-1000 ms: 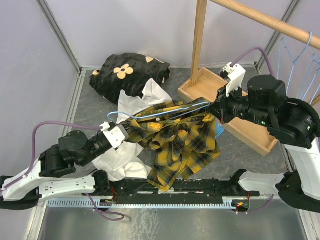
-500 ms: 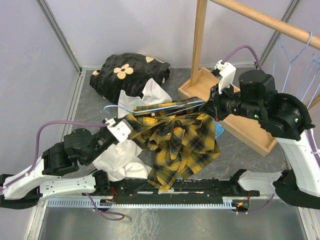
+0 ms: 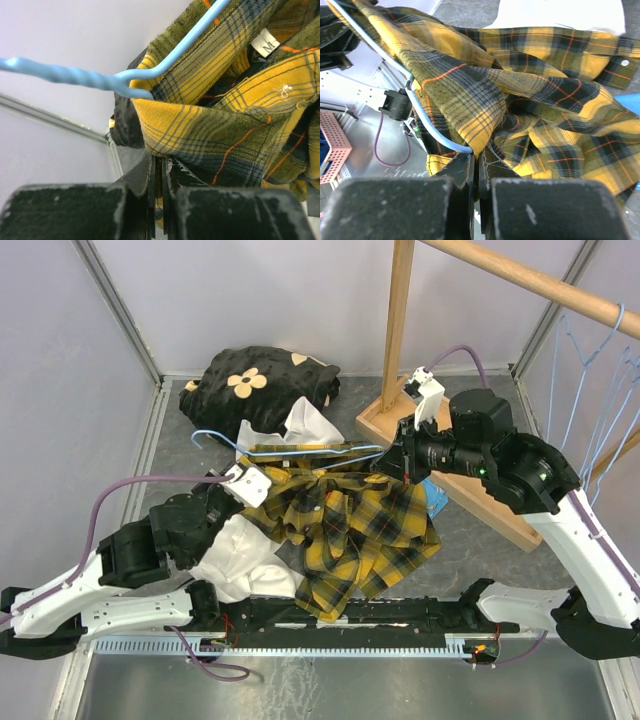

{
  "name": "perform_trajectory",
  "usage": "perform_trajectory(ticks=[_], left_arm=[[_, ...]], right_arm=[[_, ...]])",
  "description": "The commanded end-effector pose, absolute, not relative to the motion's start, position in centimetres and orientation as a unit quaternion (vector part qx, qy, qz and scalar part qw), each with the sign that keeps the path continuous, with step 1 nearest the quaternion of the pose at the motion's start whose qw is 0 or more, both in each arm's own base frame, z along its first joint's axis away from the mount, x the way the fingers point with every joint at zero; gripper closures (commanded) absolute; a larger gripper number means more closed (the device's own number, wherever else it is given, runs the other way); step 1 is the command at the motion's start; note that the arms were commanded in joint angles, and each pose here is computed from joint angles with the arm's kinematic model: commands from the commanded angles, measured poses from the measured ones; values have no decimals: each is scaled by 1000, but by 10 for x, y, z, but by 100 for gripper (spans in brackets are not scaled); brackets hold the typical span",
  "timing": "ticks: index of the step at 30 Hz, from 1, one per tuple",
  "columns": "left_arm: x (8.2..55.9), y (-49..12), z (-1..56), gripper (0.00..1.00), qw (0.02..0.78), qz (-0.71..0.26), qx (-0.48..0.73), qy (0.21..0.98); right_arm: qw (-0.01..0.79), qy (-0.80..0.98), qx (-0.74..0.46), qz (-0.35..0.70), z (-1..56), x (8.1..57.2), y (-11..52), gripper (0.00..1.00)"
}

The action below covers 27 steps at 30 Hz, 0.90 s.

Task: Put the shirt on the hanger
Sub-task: Hang the shirt on the hanger.

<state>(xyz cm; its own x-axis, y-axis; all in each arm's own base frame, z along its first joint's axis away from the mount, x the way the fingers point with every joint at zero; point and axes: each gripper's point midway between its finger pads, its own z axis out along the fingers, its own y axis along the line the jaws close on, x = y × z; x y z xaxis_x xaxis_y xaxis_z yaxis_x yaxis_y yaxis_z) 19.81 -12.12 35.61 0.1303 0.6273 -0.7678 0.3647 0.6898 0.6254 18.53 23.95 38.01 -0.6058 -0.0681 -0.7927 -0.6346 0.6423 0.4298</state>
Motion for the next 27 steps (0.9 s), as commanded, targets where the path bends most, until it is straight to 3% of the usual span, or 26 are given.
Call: perform_trajectory(ticks=[1,6,14,27], left_arm=[[205,-125,348,97,632,136,395,653],[207,-132,345,97,632,134,396,652],[201,-118,335,97,629,127,386,662],[201,-109,325,97,623,142,375,671]], right_arm=[[413,764,-239,435,419,171,269,100],[409,775,-261,405,406,172,280,100],[467,819,-222,248,375,202,223,100],[482,822,-223,204,383,208,206,100]])
